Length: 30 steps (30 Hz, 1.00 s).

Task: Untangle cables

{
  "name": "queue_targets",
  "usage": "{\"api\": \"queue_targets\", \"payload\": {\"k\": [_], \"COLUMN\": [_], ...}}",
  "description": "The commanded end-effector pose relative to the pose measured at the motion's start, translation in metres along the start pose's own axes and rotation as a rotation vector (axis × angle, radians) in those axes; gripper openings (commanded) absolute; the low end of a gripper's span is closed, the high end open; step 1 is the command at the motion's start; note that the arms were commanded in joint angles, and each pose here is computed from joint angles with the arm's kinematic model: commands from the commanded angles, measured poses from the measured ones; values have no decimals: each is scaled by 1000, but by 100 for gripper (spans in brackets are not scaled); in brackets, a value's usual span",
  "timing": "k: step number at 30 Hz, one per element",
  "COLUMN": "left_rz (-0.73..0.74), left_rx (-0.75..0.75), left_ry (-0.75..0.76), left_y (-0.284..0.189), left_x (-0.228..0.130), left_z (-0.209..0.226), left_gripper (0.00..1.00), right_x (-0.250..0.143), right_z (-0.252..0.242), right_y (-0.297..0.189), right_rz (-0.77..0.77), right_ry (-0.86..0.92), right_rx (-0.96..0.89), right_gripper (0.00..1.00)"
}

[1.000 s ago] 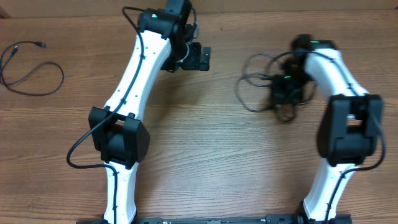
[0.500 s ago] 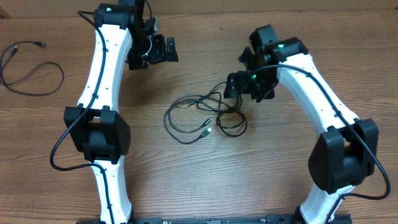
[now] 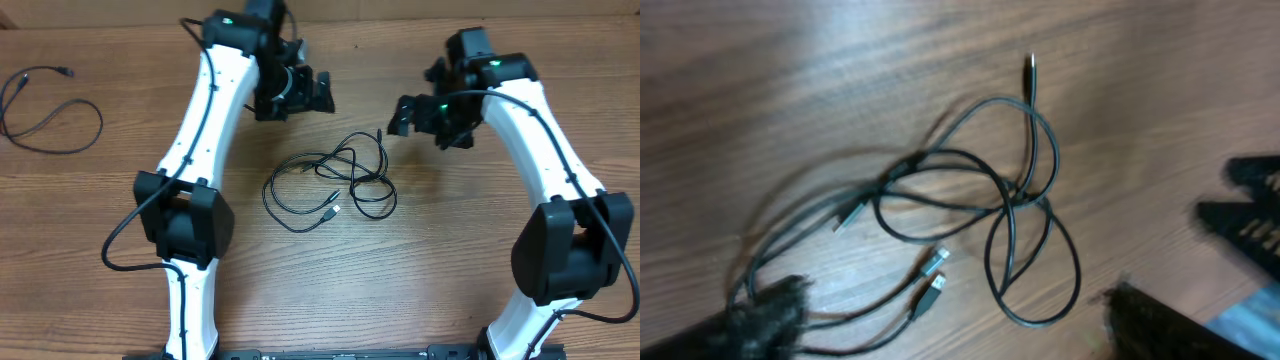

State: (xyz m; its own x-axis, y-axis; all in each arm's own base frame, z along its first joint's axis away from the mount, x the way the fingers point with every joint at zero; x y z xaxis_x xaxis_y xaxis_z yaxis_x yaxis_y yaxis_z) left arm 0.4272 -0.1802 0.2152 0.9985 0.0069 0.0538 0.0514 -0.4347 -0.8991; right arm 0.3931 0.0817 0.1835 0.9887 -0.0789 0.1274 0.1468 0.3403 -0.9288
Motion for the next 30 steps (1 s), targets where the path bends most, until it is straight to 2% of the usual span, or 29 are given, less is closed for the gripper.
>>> {"api": "queue_targets", "payload": {"k": [1, 8, 13, 15, 19, 21, 22, 23, 24, 27, 30], "left_rz": [34, 128, 122, 109, 79, 70, 69, 62, 55, 34, 5], "left_rx": [91, 122, 112, 152, 280, 309, 304, 298, 293, 277, 249], "left_ry": [-94, -105, -81, -93, -176, -193, -189, -187, -188, -194, -135], "left_y": [15, 68, 94, 105, 118, 125, 129, 133, 137, 139, 128], "left_x": [-16, -47, -58, -63, -72, -75, -76, -76, -75, -72, -63], "left_z": [-4, -25, -43, -44, -32, -27, -27, -26, -27, -28, -34], "left_gripper": [83, 84, 77, 69, 61, 52, 43, 30, 5, 4, 4], "right_x": [15, 19, 20, 20, 19, 18, 18, 18, 18, 15, 9], "right_z": [-23, -56, -57, -57, -57, -58, -58, -57, -57, -56, -53], "right_y": [-23, -34, -34, -34, -34, -34, -34, -34, -34, -33, -33], "right_rz": [-75, -102, -104, -104, -100, -97, -97, -96, -95, -75, -44], "right_ry": [146, 234, 237, 237, 238, 240, 240, 240, 240, 245, 252], "right_rx": [-1, -13, -14, -13, -14, -14, -14, -13, -10, -2, 11], "right_gripper": [100, 100, 100, 100, 100, 100, 100, 100, 100, 100, 100]}}
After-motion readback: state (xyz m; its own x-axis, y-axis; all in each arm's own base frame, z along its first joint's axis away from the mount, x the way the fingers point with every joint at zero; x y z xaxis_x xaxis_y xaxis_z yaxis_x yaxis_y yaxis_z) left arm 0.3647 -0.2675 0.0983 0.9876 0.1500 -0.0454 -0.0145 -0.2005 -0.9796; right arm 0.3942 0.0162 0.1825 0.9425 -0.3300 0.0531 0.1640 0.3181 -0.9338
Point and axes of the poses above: each gripper's point midway between its finger pads, its own y axis out along the fingers, its own z axis along the line the jaws close on, x = y × z, the point moved 6 cm from there along -y, back along the fingers, and after that the axes turned 3 degrees about -y, right-handed, at the moved point
